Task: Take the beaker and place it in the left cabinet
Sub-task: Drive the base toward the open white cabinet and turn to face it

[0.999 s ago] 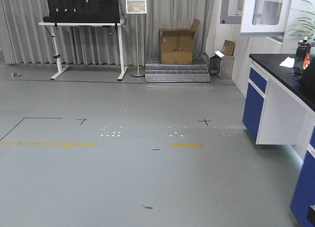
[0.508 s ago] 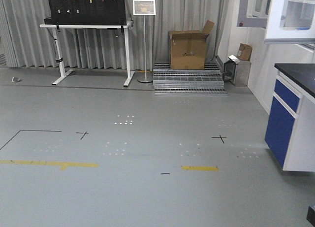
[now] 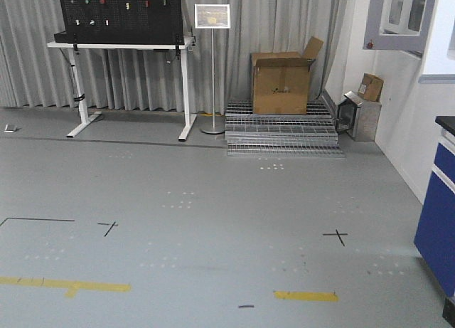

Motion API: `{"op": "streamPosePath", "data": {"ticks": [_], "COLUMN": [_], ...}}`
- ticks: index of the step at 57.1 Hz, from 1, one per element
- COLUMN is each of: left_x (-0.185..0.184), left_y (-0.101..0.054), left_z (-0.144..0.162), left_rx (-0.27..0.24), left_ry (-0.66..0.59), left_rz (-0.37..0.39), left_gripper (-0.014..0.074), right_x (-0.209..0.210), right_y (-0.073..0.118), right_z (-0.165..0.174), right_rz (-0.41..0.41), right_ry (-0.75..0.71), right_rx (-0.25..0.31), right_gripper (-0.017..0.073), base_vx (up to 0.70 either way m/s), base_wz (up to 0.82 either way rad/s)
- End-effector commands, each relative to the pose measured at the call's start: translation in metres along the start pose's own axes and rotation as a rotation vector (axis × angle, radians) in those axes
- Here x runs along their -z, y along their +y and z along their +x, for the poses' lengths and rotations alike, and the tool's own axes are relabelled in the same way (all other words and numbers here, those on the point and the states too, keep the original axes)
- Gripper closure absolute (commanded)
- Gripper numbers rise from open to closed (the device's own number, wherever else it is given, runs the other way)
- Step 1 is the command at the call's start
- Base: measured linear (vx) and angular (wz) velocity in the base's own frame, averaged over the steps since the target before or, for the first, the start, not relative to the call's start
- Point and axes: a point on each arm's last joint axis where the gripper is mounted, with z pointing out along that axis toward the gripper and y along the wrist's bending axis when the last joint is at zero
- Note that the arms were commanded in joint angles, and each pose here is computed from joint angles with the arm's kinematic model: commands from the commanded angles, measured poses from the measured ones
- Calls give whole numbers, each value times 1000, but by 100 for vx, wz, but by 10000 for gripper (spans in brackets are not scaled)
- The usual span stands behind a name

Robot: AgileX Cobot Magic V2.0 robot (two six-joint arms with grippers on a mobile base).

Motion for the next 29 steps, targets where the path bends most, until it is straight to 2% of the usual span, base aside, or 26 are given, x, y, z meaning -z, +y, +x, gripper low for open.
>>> {"op": "streamPosePath", "data": {"ticks": [1, 29], "left_x": [1, 1], "left_y": [0, 0], "left_z": [-3, -3], "left_rx": [12, 12], "left_ry": [-85, -85], "left_rz": [-4, -4], "left_gripper": [592, 592], "right_x": [1, 1], "right_y": [2, 2], "right_z": [-14, -14], "right_rz": [-29, -29], "right_ry": [-82, -82], "right_rx": [17, 17], "right_gripper": [564, 564], "base_vx": [64, 61], "base_wz": [-2, 1]}}
